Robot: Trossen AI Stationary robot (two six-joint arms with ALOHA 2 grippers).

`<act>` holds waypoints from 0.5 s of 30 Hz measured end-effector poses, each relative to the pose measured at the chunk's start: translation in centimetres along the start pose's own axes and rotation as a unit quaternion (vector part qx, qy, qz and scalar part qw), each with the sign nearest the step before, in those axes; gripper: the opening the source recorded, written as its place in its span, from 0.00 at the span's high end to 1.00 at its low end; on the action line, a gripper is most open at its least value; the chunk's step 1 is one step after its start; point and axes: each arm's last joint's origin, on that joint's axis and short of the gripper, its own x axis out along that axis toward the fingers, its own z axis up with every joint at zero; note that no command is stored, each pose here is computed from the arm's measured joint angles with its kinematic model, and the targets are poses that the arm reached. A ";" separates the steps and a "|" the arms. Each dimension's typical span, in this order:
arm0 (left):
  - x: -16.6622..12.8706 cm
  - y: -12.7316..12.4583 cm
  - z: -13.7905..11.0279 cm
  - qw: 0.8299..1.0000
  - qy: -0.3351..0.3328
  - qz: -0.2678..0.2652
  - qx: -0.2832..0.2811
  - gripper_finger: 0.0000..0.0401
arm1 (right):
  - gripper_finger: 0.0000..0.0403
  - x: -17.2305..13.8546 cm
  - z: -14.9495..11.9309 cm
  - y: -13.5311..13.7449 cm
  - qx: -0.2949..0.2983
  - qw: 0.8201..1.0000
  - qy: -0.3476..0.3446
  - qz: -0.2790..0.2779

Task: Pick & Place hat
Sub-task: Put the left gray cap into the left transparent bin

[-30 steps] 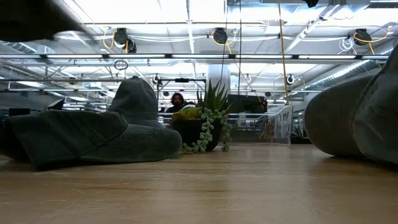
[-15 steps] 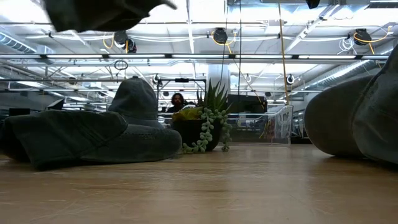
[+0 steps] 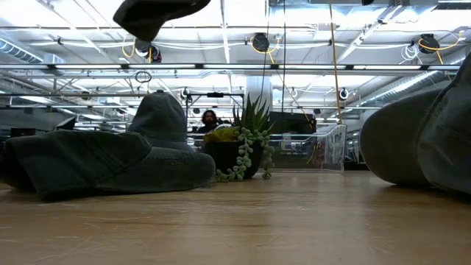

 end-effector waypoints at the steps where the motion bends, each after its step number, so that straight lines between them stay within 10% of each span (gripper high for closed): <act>1: 0.0 0.2 0.4 1.000 -0.008 0.007 0.008 1.00 | 0.31 0.2 0.0 0.0 0.008 1.000 -0.004 -0.007; 15: 1.8 -0.6 5.5 0.965 -0.047 0.111 0.231 1.00 | 0.31 5.2 -2.1 0.1 0.172 0.985 0.020 -0.001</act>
